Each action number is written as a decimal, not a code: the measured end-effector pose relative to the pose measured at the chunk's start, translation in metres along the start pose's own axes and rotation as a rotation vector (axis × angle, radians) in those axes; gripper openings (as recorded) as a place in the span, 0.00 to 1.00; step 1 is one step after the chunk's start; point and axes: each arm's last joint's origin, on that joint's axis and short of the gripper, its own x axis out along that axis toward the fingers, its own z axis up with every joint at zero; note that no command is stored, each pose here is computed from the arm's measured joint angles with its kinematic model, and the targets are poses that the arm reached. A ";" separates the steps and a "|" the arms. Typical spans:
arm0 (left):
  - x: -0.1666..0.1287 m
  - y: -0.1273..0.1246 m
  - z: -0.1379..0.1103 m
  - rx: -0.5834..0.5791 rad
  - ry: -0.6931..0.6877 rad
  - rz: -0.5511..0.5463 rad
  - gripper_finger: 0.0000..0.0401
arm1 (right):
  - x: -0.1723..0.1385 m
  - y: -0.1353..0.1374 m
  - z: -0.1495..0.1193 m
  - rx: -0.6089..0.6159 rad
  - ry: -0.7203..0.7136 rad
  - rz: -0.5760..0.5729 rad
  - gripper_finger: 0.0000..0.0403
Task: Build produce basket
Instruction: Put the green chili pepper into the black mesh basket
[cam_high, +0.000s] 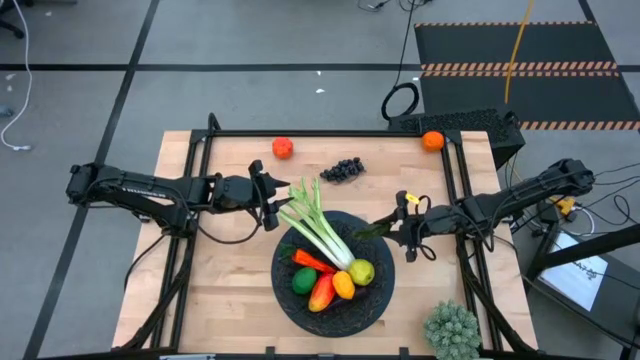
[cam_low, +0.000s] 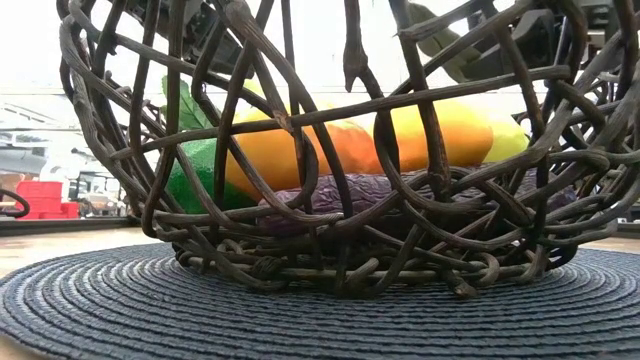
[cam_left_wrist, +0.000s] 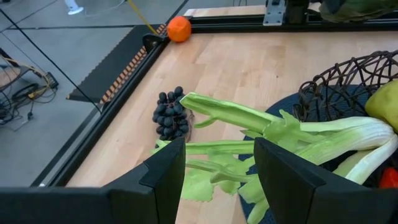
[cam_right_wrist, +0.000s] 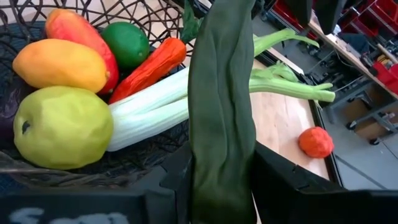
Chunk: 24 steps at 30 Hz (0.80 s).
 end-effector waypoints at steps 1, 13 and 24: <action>0.000 0.000 0.000 0.003 0.000 0.000 0.48 | 0.000 0.000 0.000 0.000 0.000 0.000 0.30; 0.000 0.000 0.000 0.004 0.000 0.000 0.48 | 0.000 0.000 0.000 0.107 0.000 0.000 0.31; 0.000 0.000 0.000 0.006 0.001 0.000 0.48 | 0.000 -0.001 0.001 0.283 -0.009 -0.005 0.31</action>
